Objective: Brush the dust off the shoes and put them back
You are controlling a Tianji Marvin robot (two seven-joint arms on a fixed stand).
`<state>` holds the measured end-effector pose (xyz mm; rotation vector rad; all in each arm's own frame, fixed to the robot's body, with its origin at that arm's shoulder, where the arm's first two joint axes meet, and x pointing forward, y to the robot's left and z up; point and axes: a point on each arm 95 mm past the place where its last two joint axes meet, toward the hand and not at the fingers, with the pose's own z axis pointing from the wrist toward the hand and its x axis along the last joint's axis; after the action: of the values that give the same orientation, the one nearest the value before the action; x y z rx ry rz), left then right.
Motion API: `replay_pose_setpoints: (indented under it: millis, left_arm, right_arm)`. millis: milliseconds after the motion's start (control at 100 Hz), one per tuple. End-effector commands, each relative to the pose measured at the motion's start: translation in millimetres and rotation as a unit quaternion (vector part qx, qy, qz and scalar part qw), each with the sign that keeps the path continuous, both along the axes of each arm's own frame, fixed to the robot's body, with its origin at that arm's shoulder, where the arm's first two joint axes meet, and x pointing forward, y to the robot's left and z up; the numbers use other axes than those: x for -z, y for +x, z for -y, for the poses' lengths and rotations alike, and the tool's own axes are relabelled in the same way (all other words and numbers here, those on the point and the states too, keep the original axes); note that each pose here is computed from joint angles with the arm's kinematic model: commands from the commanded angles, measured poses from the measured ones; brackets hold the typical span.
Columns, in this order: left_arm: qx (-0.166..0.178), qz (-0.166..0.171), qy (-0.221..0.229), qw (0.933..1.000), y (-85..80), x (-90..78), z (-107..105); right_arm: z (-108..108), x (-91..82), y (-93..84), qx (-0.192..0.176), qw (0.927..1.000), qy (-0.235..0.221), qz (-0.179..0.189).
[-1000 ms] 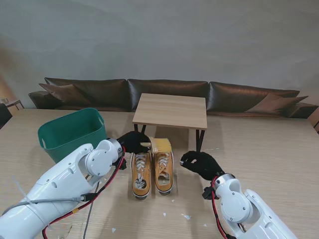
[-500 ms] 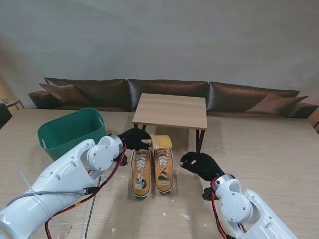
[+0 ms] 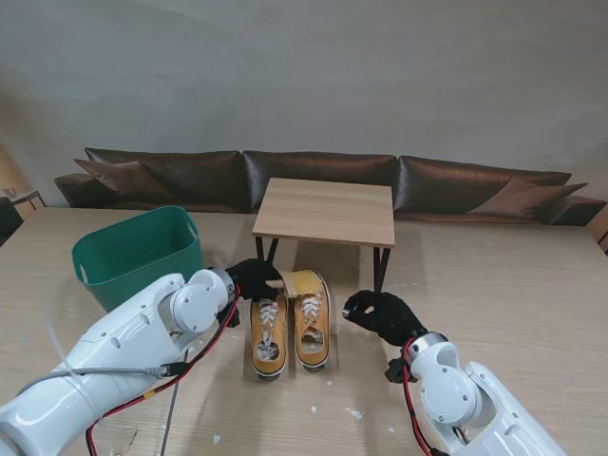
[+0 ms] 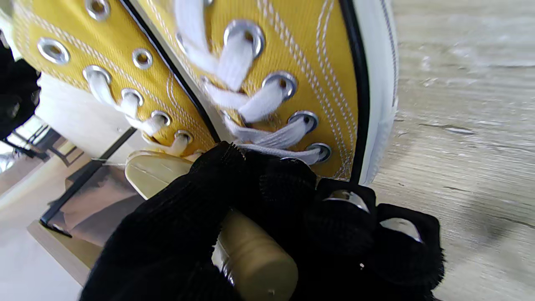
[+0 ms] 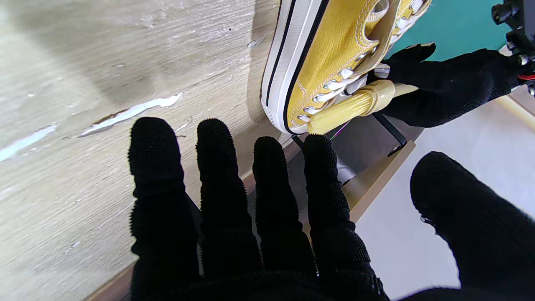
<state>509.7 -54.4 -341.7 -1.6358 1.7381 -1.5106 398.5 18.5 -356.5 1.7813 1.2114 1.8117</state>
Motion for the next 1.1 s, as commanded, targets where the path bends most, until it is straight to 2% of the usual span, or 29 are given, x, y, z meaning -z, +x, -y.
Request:
replay_pose_setpoints:
  millis: [0,370,550,850,1090]
  left_arm:
    - [0.005,-0.01,0.01,0.9999,-5.5,1.8,-3.2]
    - [0.0,-0.016,0.051,0.9986,-25.3,-3.7,-21.3]
    - [-0.003,-0.008,0.055,0.9985,-30.0,-7.9,-26.9]
    - [0.001,0.007,0.039,0.9992,-26.4,-11.8,-26.3]
    - [0.005,0.033,0.014,0.9993,-24.4,-26.2,-22.7]
  right_arm:
    - [-3.0,3.4,-2.2,-0.006,0.9999,0.0,-0.01]
    - [-3.2,4.4,-2.0,-0.008,0.9998,0.001,-0.016]
    - [-3.6,4.8,-2.2,-0.009,0.9998,0.001,-0.019]
    - [-4.1,5.1,-2.1,-0.01,0.9997,0.001,-0.021]
    - [-3.8,5.8,-2.3,-0.011,0.9997,0.002,-0.022]
